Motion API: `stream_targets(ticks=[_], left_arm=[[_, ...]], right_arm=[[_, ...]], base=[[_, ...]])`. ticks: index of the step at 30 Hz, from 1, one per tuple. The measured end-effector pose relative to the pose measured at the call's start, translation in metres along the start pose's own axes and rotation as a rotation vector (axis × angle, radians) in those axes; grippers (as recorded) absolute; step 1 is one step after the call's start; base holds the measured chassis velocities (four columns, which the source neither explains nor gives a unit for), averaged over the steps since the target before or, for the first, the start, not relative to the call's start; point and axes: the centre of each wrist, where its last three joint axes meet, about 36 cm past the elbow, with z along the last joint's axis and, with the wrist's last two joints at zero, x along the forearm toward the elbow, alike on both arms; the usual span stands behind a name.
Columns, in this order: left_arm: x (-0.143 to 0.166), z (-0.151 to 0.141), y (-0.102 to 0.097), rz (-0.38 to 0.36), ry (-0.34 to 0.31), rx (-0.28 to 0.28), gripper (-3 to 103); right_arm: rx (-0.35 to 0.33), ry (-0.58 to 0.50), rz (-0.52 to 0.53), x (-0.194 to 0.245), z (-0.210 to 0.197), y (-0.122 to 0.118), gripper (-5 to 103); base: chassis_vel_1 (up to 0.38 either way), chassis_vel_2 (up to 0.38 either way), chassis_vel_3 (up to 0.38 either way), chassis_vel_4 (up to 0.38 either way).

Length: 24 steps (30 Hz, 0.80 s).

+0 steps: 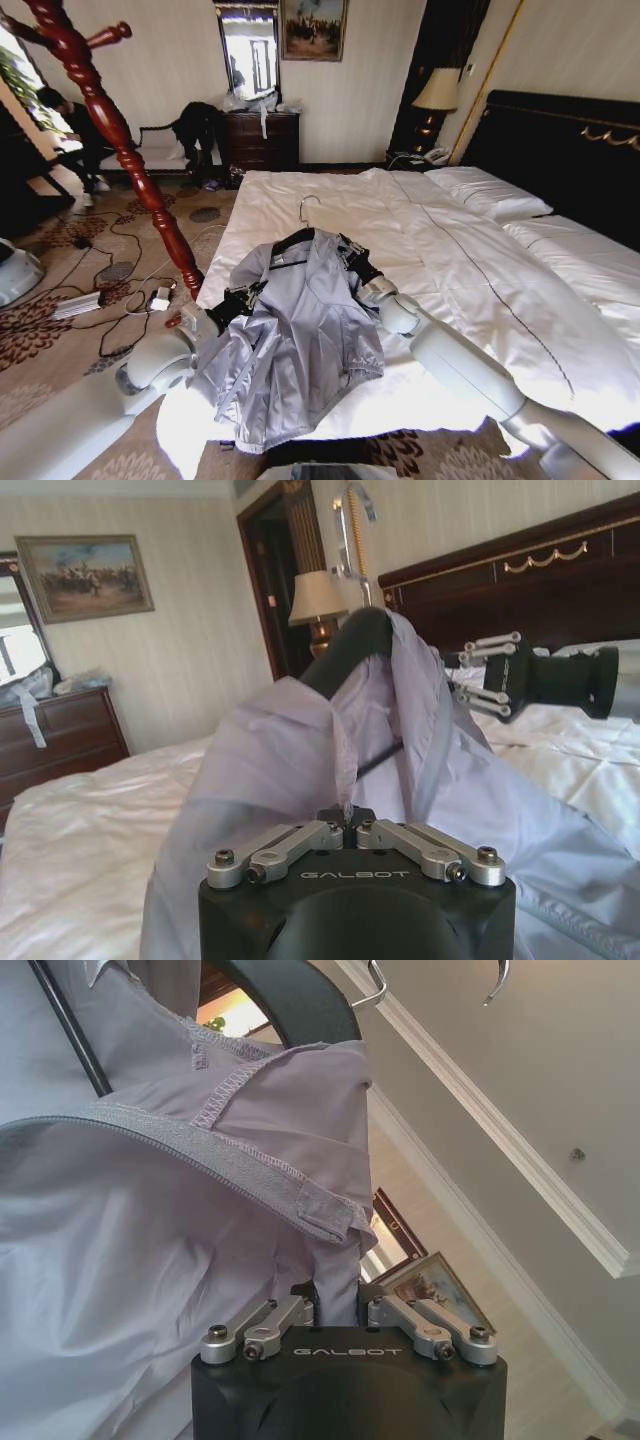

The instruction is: Pick up the clothes from the bed and hang them on the clothes hanger.

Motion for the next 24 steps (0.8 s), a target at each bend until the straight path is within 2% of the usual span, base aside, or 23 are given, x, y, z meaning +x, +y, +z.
stream_targets(ticks=[6, 11, 16, 20, 24], left_arm=[[0.000, -0.023, 0.009, -0.029, -0.056, 0.001, 1], [-0.004, -0.051, 0.028, -0.071, -0.117, -0.025, 1], [-0.008, -0.070, 0.038, -0.084, -0.149, -0.027, 1], [-0.015, -0.090, 0.056, -0.113, -0.184, -0.039, 1], [-0.027, -0.102, 0.065, -0.110, -0.201, -0.043, 1]], right_arm=[[0.013, -0.005, -0.012, -0.003, 0.000, 0.003, 18], [0.008, -0.013, -0.037, -0.010, -0.005, 0.017, 18], [0.002, -0.012, -0.045, -0.012, -0.010, 0.022, 18], [-0.001, -0.021, -0.050, -0.016, -0.015, 0.024, 18], [-0.001, -0.026, -0.054, -0.017, -0.017, 0.024, 18]], base=[[0.000, 0.000, 0.000, 0.000], [0.000, 0.000, 0.000, 0.000], [0.000, 0.000, 0.000, 0.000], [0.000, 0.000, 0.000, 0.000], [0.000, 0.000, 0.000, 0.000]])
